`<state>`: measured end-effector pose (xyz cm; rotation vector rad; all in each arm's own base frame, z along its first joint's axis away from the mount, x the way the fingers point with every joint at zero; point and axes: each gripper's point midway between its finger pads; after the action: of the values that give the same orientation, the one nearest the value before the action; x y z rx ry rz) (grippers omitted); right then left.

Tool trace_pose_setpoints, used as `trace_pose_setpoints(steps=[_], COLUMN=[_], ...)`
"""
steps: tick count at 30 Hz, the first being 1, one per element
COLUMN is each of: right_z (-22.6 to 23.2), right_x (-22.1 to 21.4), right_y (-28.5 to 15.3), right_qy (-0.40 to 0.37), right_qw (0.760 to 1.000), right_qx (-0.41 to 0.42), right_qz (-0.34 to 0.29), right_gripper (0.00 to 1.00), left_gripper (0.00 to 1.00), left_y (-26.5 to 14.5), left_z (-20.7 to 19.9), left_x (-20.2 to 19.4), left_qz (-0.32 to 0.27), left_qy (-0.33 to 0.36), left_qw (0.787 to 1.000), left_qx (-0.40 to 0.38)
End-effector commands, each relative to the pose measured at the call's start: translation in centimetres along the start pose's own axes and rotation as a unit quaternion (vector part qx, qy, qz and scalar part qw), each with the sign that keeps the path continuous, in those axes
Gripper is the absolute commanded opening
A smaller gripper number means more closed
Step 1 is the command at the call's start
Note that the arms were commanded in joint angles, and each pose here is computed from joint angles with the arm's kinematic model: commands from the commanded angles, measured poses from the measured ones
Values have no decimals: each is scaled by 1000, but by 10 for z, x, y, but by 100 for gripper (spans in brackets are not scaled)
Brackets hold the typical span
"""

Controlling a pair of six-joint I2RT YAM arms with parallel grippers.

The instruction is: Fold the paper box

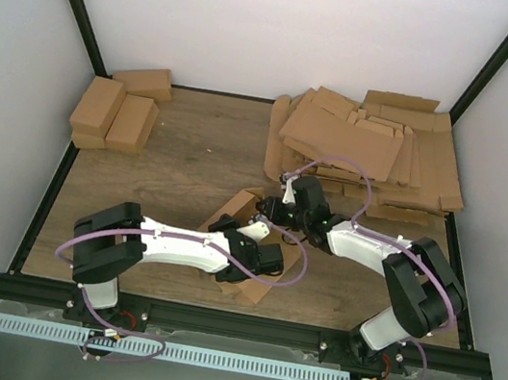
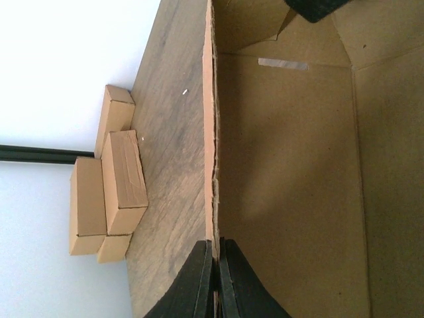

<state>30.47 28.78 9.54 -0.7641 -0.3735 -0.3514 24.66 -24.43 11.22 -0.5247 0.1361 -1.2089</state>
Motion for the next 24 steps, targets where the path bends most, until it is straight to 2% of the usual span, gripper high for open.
trace_pose_setpoints(steps=[1, 15, 20, 24], right_z=[-7, 17, 8, -8], right_x=[-36, -49, -47, -41], right_y=[7, 18, 12, -10], right_qy=[-8, 3, 3, -5], right_qw=[998, 990, 994, 998], right_qx=[15, 101, 71, 45], right_qz=[53, 93, 88, 51], right_gripper=[30, 30, 30, 30], left_gripper=[4, 4, 4, 4], left_y=[-3, -2, -4, -3], left_z=[1, -1, -1, -3], left_x=[7, 7, 8, 8], left_qz=[-14, -16, -20, -20], left_qy=[-34, -35, -32, -21], left_qw=[999, 999, 999, 1000], left_qx=[-3, -7, -7, 1])
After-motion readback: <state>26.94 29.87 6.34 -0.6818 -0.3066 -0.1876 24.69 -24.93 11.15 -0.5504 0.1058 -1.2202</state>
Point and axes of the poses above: each gripper's point midway between its finger pads, its own y axis out along the fingers, its own z axis along the line the jaws close on, x = y × z, and after that the axes turned 10 degrees about y, right-handed
